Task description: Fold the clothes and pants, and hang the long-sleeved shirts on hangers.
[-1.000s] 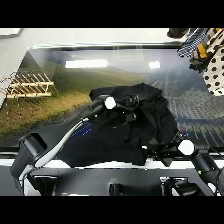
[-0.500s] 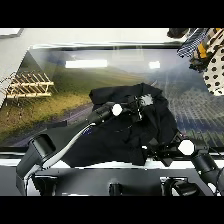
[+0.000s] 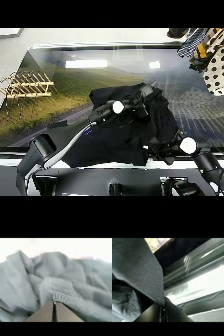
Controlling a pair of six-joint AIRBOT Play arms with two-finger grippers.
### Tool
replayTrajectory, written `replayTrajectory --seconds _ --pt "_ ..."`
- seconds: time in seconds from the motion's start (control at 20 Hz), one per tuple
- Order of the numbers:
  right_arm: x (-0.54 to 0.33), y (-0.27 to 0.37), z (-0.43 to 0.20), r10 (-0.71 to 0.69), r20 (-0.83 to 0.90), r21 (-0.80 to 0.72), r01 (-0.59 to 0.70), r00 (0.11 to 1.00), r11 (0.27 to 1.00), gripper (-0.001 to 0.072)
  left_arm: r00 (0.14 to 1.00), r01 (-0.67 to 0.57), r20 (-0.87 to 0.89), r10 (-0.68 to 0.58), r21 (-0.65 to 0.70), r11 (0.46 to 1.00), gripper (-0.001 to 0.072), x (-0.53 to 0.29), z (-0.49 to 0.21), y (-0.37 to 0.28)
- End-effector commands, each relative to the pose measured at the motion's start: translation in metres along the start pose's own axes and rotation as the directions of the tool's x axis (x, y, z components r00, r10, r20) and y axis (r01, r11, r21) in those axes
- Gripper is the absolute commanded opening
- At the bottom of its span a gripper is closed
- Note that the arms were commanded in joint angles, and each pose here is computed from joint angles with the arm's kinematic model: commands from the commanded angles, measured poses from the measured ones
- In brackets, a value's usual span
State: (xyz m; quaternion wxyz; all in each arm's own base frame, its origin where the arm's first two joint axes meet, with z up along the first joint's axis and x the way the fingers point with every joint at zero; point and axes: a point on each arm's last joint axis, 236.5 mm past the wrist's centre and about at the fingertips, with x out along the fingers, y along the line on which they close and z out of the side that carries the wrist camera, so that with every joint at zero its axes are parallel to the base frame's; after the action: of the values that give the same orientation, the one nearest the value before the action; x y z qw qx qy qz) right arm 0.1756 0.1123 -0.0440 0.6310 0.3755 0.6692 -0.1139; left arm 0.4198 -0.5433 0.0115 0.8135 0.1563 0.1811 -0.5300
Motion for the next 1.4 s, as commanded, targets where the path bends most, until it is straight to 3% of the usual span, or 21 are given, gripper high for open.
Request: replayTrajectory --seconds 0.0,0.15,0.25,0.35,0.6,0.85,1.05,1.2,1.35 --pt "-0.039 0.025 0.033 0.012 0.14 -0.08 0.0 0.99 0.997 0.0022 0.995 -0.011 0.095 0.032 -0.22 0.975 0.0019 -0.023 0.05 0.034" --pt "-0.087 0.075 0.083 0.01 0.268 -0.234 0.055 0.963 0.971 0.0022 0.984 -0.005 0.163 0.067 -0.356 0.935 0.0017 -0.07 0.097 0.087" --pt "-0.113 0.126 0.117 0.032 0.307 -0.335 0.077 0.951 0.939 0.0022 0.969 -0.071 0.199 0.147 -0.345 0.936 0.0017 -0.113 0.12 0.131" --pt "-0.144 0.184 0.147 0.108 0.357 -0.413 0.053 0.928 0.909 0.0022 0.944 -0.173 0.218 0.249 -0.318 0.932 0.0017 -0.167 0.138 0.173" --pt "-0.263 0.28 0.163 0.358 0.478 -0.571 -0.027 0.802 0.821 0.0022 0.849 -0.348 0.246 0.467 -0.405 0.845 0.0017 -0.312 0.173 0.243" --pt "-0.34 0.284 0.107 0.53 0.463 -0.678 -0.101 0.71 0.728 0.0022 0.791 -0.39 0.311 0.527 -0.408 0.826 0.0017 -0.425 0.216 0.225" --pt "-0.392 0.282 0.078 0.643 0.479 -0.729 -0.138 0.598 0.671 0.0022 0.81 -0.372 0.264 0.524 -0.459 0.806 0.0017 -0.479 0.222 0.181" --pt "-0.38 0.283 0.073 0.637 0.444 -0.73 -0.157 0.63 0.665 0.0022 0.863 -0.336 0.149 0.483 -0.543 0.769 0.0017 -0.486 0.201 0.15" --pt "-0.33 0.276 0.089 0.551 0.417 -0.687 -0.146 0.722 0.712 0.0022 0.921 -0.304 0.019 0.389 -0.589 0.748 0.0017 -0.452 0.162 0.136"
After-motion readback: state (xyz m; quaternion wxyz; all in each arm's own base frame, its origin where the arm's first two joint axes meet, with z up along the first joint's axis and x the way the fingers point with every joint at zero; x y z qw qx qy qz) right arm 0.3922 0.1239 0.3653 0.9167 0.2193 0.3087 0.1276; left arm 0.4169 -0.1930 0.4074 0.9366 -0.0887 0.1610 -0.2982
